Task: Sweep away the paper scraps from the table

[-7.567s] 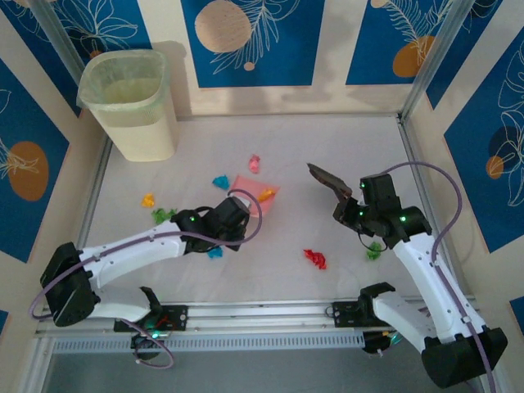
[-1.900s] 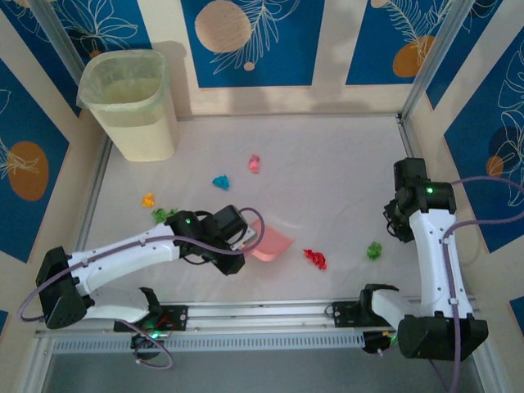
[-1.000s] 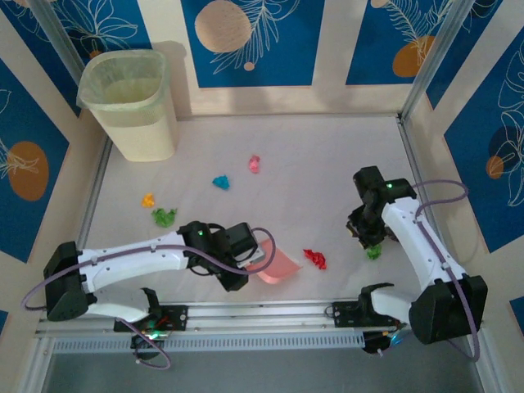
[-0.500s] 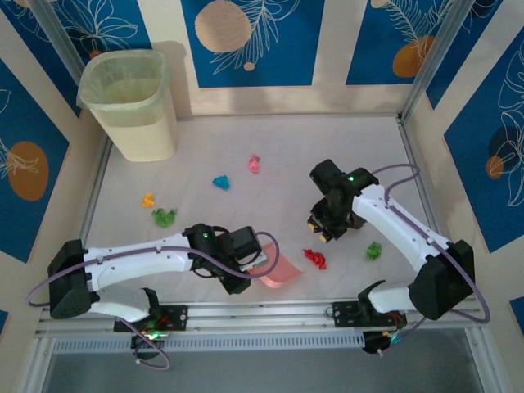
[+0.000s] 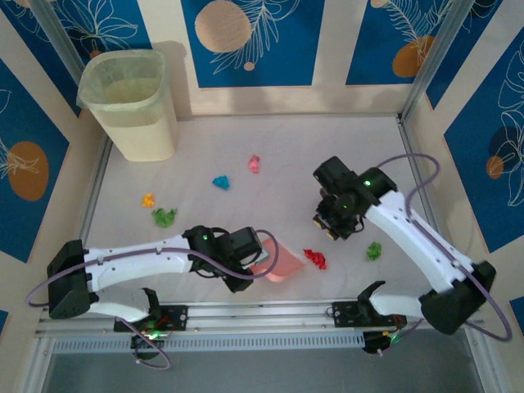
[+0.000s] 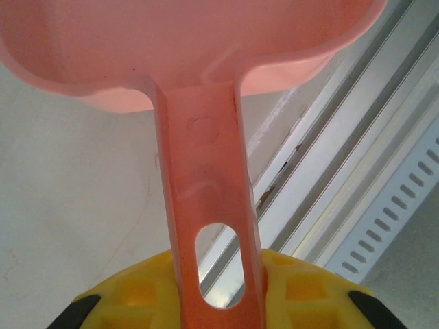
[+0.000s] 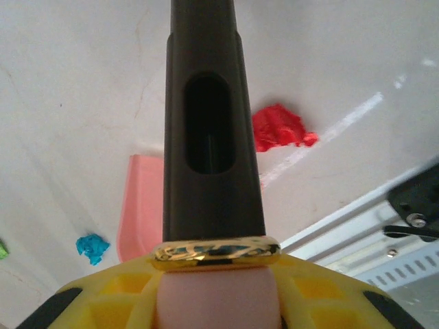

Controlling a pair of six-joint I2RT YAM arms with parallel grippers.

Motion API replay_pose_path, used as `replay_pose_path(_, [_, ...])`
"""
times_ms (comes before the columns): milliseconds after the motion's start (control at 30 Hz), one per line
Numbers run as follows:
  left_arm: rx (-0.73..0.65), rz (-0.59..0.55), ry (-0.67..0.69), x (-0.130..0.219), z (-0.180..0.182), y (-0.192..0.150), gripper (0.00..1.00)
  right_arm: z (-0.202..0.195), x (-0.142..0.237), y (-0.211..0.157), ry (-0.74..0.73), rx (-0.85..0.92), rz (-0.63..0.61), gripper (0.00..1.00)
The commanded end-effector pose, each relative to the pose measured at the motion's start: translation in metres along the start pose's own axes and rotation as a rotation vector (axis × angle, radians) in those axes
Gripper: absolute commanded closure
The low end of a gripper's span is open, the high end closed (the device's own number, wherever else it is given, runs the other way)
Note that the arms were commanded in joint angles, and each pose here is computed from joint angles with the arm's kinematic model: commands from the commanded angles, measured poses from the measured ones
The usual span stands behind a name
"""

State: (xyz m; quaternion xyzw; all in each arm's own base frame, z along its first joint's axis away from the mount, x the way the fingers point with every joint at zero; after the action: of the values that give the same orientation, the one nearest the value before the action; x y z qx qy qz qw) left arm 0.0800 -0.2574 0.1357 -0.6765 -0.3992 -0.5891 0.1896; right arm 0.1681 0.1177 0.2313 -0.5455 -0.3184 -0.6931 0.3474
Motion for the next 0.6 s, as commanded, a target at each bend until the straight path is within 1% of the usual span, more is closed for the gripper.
replay_pose_path(0, [0.005, -0.029, 0.021, -0.002, 0.001, -0.001, 1.0, -0.044, 0.008, -0.006, -0.145, -0.069, -0.014, 1.0])
replay_pose_path(133, [0.009, -0.016, 0.055, -0.01, 0.002, -0.002, 1.0, -0.065, 0.009, -0.025, -0.241, -0.098, 0.07, 1.0])
replay_pose_path(233, [0.023, -0.016, 0.049, -0.02, 0.001, 0.0, 1.0, -0.079, 0.008, -0.044, -0.301, -0.139, 0.112, 1.0])
replay_pose_path(367, [0.036, -0.019, 0.052, -0.032, 0.001, 0.0, 1.0, -0.085, 0.004, -0.056, -0.335, -0.159, 0.107, 1.0])
replay_pose_path(500, [0.038, -0.012, 0.051, -0.041, 0.001, 0.002, 1.0, -0.079, -0.001, -0.054, -0.323, -0.147, 0.094, 1.0])
replay_pose_path(567, [0.035, -0.004, 0.057, -0.043, 0.001, 0.001, 1.0, -0.076, -0.003, -0.057, -0.312, -0.165, 0.11, 1.0])
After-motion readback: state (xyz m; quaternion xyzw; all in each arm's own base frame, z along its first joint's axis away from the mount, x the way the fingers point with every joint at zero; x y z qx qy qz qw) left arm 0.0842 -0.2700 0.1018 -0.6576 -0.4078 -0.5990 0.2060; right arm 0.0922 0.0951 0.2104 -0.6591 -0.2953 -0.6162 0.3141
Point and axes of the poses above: each hand's point on the last joint's axis, 136 mm out from that joint toward the fingers, its own x axis back along the fingers, its own z axis along the line the jaws close on, y = z × x, the point moved 3 cm from there along x, back along the fingers, and after that the axes turned 13 degrees about x, right-handed, at the moved point
